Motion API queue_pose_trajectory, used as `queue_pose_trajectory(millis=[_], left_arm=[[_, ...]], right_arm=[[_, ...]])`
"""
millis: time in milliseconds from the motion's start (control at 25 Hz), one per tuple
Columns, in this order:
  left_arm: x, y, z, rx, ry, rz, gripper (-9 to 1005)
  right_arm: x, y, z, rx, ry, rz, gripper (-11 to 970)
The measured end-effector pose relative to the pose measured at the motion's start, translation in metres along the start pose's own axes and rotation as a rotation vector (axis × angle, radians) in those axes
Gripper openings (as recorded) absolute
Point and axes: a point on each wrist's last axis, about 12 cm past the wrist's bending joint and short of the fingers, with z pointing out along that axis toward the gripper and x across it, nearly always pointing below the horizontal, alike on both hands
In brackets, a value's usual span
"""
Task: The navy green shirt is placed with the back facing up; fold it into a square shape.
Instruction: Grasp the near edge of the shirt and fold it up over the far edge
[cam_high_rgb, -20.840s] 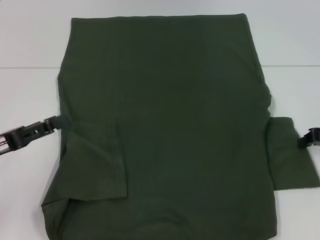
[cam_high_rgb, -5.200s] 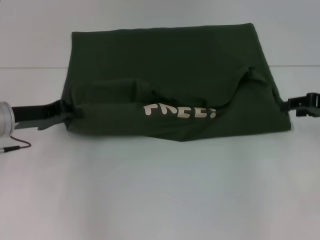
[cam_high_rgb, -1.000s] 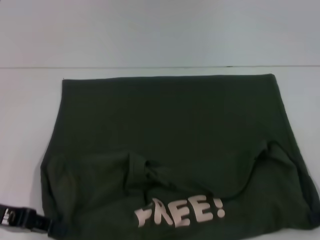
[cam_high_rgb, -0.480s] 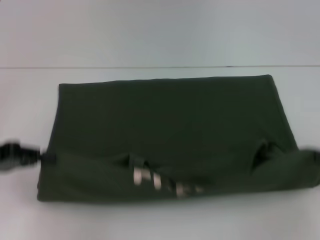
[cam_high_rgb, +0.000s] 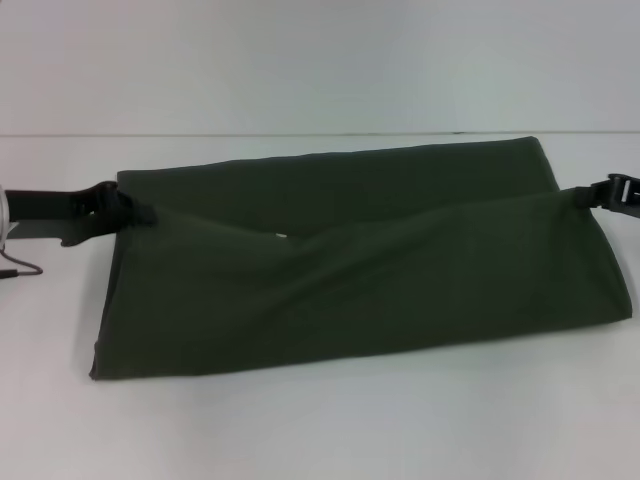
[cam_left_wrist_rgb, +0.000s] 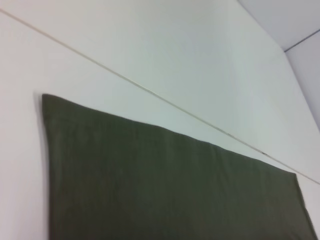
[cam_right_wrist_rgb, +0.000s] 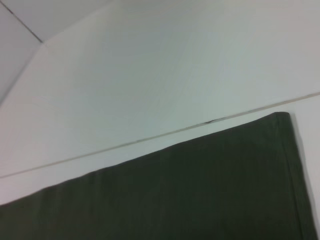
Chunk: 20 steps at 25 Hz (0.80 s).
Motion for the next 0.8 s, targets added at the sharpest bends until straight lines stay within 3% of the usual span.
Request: queue_pose_trajectory(millis=[360,800], left_arm=[[-0.019,0.0,-0.01,-0.058,-0.121,-0.01,28],[-0.032,-0.007,0.014,-0.168,-0.192,0.053,37]], right_arm=[[-0.026,0.012,0.011,0.049,-0.122,-0.036,120],[-0.031,0.038,0.058,0.23,-0.206,-0.193,134]])
